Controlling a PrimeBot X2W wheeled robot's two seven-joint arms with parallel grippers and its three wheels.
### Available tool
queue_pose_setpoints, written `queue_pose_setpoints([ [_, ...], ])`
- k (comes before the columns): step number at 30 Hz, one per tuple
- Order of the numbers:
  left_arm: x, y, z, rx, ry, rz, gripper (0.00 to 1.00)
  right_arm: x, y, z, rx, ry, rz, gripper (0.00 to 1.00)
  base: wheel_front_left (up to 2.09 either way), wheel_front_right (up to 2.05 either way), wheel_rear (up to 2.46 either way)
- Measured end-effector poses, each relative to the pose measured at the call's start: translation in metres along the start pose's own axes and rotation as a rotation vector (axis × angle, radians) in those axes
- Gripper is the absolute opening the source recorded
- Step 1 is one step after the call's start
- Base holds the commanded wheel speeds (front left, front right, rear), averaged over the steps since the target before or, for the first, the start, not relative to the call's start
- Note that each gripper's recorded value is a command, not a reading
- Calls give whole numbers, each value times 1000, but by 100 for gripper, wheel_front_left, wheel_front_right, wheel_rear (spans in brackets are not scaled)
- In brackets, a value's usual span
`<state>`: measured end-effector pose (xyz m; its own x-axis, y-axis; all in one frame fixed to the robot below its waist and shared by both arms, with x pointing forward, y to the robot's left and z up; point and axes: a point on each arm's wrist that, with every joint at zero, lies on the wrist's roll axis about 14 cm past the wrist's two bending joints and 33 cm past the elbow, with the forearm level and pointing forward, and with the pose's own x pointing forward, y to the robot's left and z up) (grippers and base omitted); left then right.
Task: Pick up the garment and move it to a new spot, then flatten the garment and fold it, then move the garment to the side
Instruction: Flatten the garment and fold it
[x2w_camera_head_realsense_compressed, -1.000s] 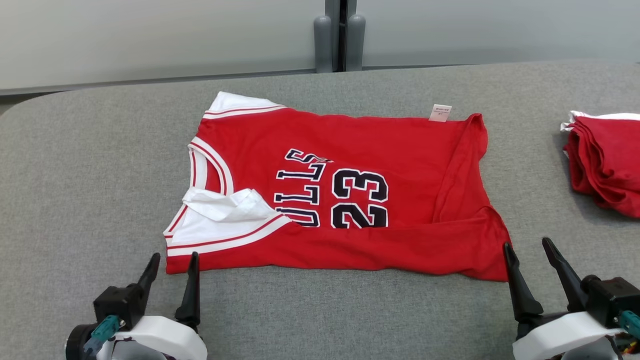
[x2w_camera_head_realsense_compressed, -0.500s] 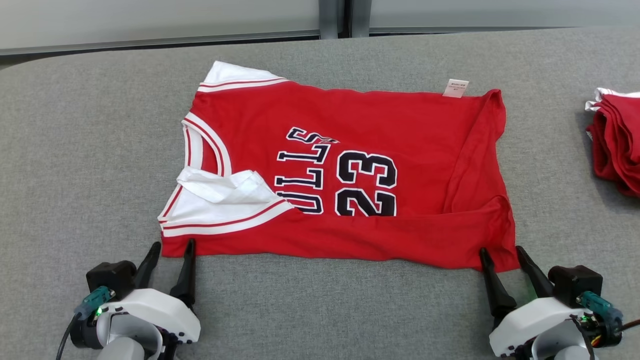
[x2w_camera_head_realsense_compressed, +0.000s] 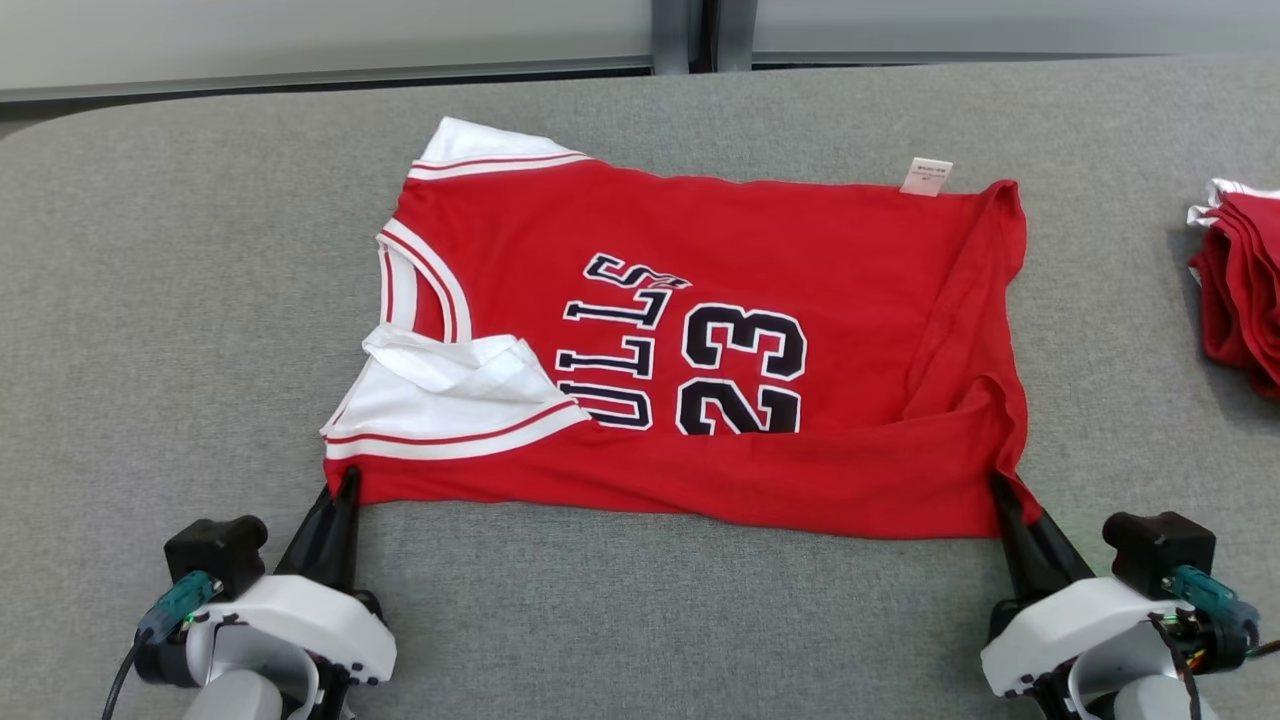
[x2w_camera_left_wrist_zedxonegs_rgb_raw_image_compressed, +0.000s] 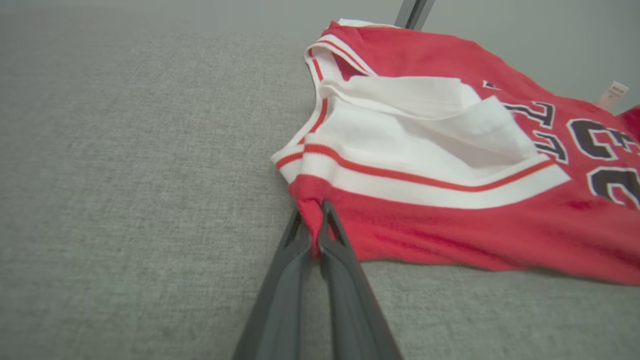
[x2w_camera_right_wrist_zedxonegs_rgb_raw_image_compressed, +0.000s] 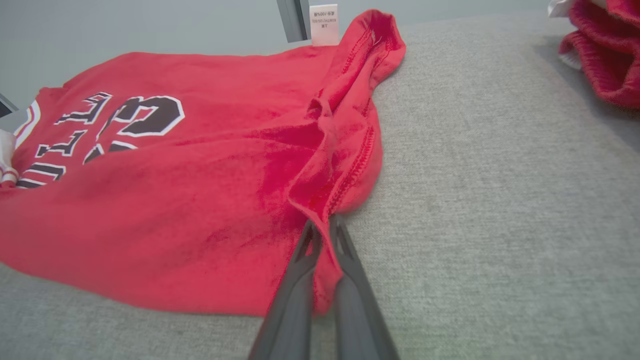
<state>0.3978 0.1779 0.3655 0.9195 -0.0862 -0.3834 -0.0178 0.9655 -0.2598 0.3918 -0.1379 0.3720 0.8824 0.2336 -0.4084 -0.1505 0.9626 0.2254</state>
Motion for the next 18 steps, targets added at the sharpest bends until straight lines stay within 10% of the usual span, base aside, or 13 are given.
queue_pose_setpoints([
  [18, -97, 8, -26, -44, 123, 62, 0, -68, -14, -18, 16, 92, -61, 0, 0, 0, 0],
])
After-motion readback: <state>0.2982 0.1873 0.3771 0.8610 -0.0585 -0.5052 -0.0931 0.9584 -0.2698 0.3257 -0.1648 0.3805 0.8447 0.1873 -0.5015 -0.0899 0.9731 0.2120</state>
